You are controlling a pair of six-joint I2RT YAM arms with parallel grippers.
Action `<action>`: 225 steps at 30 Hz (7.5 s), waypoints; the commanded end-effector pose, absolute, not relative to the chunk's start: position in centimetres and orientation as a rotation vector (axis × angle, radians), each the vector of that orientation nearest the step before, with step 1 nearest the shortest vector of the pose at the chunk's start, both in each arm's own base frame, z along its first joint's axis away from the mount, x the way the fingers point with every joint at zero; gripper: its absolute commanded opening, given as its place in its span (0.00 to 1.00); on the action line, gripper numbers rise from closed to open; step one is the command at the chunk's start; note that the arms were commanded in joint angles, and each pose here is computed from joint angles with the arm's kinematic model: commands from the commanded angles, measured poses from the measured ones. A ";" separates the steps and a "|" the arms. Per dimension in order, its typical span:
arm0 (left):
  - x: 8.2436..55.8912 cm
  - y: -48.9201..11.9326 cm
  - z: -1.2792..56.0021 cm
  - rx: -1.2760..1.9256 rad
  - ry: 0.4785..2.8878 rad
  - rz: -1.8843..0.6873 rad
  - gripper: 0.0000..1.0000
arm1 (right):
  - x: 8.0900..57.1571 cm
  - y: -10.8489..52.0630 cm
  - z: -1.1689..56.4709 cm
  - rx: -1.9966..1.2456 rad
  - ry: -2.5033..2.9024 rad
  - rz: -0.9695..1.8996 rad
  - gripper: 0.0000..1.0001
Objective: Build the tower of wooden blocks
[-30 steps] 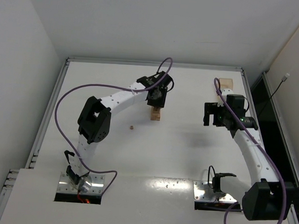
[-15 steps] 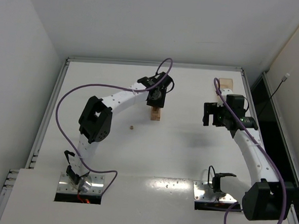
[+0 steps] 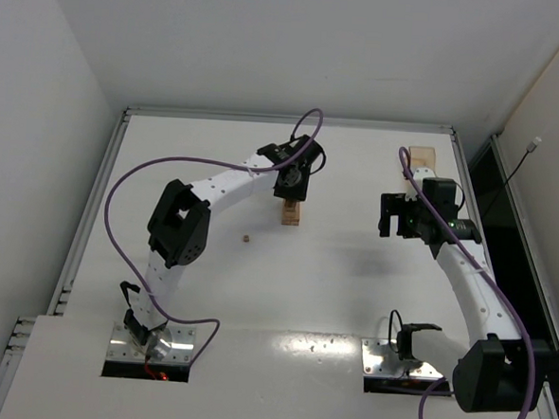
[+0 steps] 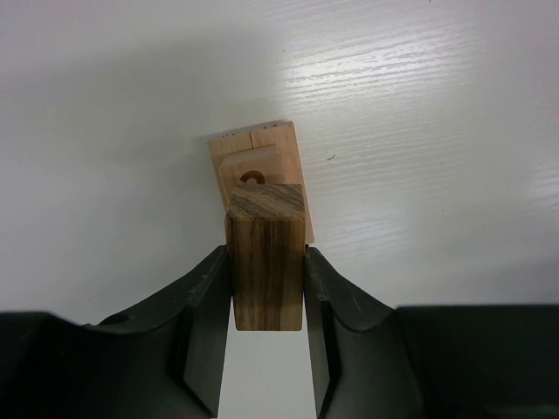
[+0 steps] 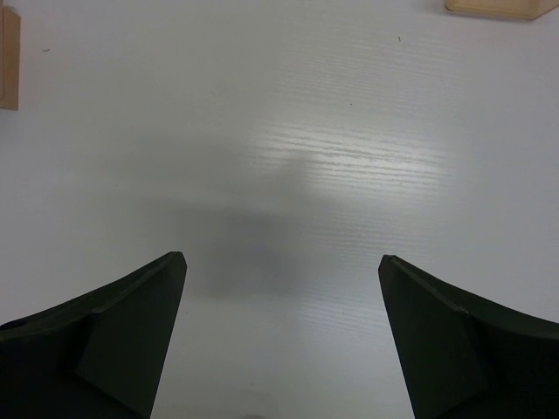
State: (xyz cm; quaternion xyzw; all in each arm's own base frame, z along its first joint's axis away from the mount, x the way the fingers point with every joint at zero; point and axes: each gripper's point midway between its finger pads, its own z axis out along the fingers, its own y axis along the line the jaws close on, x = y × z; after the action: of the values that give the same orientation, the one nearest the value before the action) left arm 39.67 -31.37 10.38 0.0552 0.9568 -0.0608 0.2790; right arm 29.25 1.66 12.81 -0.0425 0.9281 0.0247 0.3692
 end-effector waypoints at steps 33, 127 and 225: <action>40.3 -30.5 14.4 0.115 2.480 -0.203 0.87 | 28.9 2.2 11.6 -0.092 2.394 0.114 0.89; 43.8 6.2 16.0 -0.632 2.359 -0.417 0.99 | 32.8 40.7 -0.2 -1.613 2.033 0.549 0.00; 41.3 -1.4 15.9 -0.459 2.377 -0.420 0.99 | 43.3 26.9 16.7 -0.087 2.313 0.215 0.49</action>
State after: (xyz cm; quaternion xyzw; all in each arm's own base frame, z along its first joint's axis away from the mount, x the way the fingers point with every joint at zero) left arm 41.19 -0.41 14.88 -0.2082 0.9125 -0.1557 0.3157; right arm 41.38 27.36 9.71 -0.0196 0.9514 0.0710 0.2989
